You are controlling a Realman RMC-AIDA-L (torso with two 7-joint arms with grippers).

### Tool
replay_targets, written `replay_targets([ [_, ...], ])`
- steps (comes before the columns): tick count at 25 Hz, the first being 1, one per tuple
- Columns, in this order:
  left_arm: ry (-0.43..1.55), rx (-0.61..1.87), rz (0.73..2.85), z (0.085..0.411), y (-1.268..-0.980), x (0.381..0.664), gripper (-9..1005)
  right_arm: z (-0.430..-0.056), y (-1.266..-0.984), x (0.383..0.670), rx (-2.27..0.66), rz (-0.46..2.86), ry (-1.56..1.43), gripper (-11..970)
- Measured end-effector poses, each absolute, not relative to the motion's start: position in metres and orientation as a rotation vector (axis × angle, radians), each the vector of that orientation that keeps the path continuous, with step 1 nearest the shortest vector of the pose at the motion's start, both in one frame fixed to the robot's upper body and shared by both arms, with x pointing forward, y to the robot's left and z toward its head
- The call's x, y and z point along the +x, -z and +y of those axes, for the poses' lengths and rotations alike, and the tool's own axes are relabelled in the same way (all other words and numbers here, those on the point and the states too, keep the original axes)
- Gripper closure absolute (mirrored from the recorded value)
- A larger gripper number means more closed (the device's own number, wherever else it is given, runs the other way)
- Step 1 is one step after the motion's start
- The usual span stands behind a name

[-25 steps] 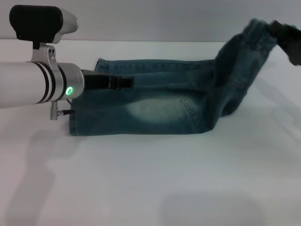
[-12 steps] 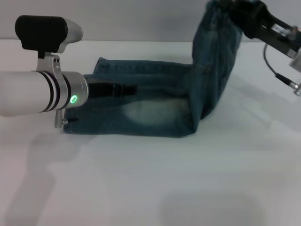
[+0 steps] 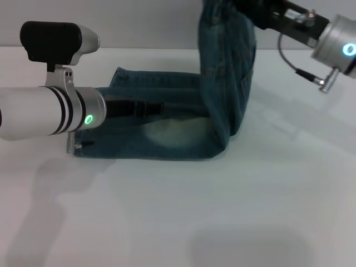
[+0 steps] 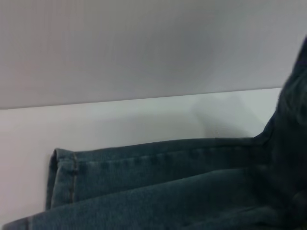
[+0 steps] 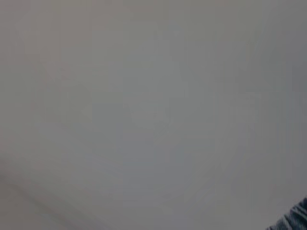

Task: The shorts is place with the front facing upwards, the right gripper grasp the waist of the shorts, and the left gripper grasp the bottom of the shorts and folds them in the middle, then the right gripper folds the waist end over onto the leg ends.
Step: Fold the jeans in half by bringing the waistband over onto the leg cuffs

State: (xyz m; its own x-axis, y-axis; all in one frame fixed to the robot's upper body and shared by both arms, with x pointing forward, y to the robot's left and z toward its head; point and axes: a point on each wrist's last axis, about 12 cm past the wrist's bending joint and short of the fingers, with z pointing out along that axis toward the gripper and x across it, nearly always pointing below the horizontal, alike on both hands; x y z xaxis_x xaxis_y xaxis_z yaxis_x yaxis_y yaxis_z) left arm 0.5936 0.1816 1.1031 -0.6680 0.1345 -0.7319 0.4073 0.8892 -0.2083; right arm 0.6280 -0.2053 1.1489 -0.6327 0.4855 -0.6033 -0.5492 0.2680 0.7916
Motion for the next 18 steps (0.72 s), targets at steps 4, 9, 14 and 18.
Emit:
replay_targets([
  [4, 0.46, 0.392, 2.294, 0.18, -1.101, 0.593, 167, -0.188, -1.151, 0.631, -0.11, 1.712, -1.517, 914],
  [9, 0.471, 0.397, 2.292, 0.177, -1.099, 0.592, 167, -0.17, -1.151, 0.631, -0.162, 1.753, -1.522, 915],
  [14, 0.477, 0.394, 2.289, 0.176, -1.099, 0.593, 167, -0.157, -1.149, 0.632, -0.207, 1.797, -1.498, 915],
  [18, 0.473, 0.375, 2.279, 0.179, -1.098, 0.591, 167, -0.151, -1.147, 0.633, -0.219, 1.819, -1.481, 915],
])
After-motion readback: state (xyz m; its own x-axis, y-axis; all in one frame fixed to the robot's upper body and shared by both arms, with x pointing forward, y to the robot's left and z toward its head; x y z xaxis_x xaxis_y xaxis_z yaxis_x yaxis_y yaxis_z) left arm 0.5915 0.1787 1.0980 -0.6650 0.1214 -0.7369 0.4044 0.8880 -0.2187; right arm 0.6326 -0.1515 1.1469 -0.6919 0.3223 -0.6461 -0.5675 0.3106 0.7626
